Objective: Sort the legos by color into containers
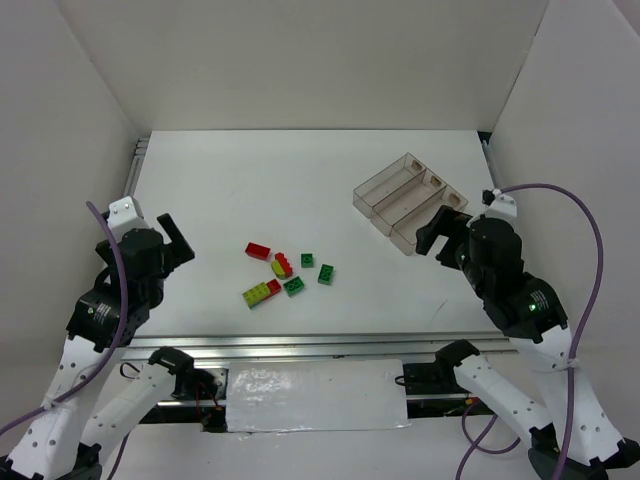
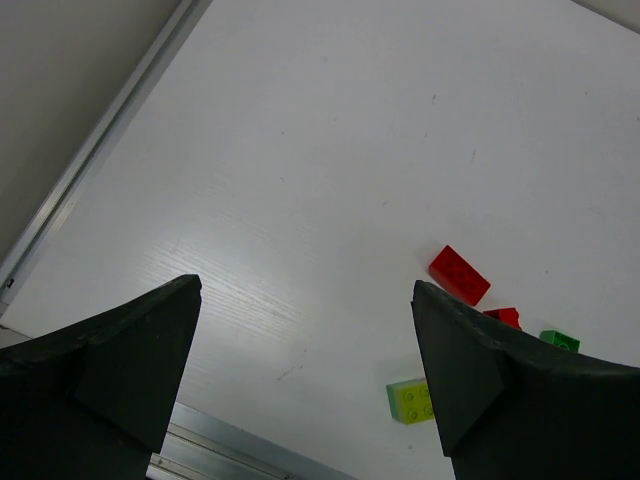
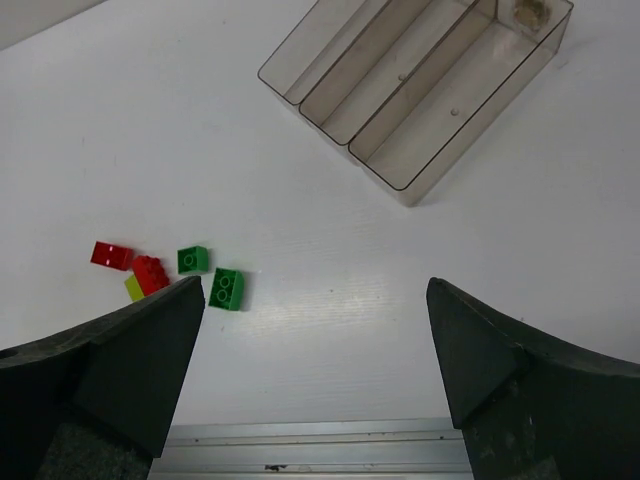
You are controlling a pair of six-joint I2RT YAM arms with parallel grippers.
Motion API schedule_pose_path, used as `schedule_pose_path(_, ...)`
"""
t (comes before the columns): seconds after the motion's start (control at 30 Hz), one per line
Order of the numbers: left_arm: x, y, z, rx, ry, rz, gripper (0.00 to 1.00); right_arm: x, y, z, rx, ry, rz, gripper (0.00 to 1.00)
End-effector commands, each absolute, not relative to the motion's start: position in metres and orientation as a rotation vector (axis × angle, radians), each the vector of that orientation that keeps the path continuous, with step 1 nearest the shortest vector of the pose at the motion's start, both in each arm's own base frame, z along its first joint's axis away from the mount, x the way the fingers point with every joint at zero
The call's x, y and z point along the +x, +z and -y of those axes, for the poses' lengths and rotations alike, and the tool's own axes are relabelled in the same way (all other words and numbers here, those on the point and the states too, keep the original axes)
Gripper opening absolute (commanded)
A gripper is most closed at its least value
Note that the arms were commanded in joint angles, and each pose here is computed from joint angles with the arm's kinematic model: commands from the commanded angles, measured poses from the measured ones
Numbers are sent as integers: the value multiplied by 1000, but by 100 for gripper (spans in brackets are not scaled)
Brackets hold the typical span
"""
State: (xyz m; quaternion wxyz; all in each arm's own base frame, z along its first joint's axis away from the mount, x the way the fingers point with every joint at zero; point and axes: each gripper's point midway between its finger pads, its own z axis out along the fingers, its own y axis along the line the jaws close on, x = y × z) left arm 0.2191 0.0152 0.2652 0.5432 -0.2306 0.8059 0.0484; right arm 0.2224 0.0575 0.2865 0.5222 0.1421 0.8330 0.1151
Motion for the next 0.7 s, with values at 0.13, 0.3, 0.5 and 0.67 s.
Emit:
schedule_pose_path(0.13,224,269,-14,-537,104,-1893,99,228,291,-61,353,286,-1993,100)
schedule_pose_path(0.3,225,268,-14,-531,95,-1895,100,249,274,-99,316,431,-2065,100)
schedule_pose_path(0.5,225,269,-17,-541,94,-1886,99,270,201,-191,307,370,-2285,100)
schedule_pose_path(0.67,226,268,-16,-535,91,-1893,99,290,144,-237,339,185,-2364,100)
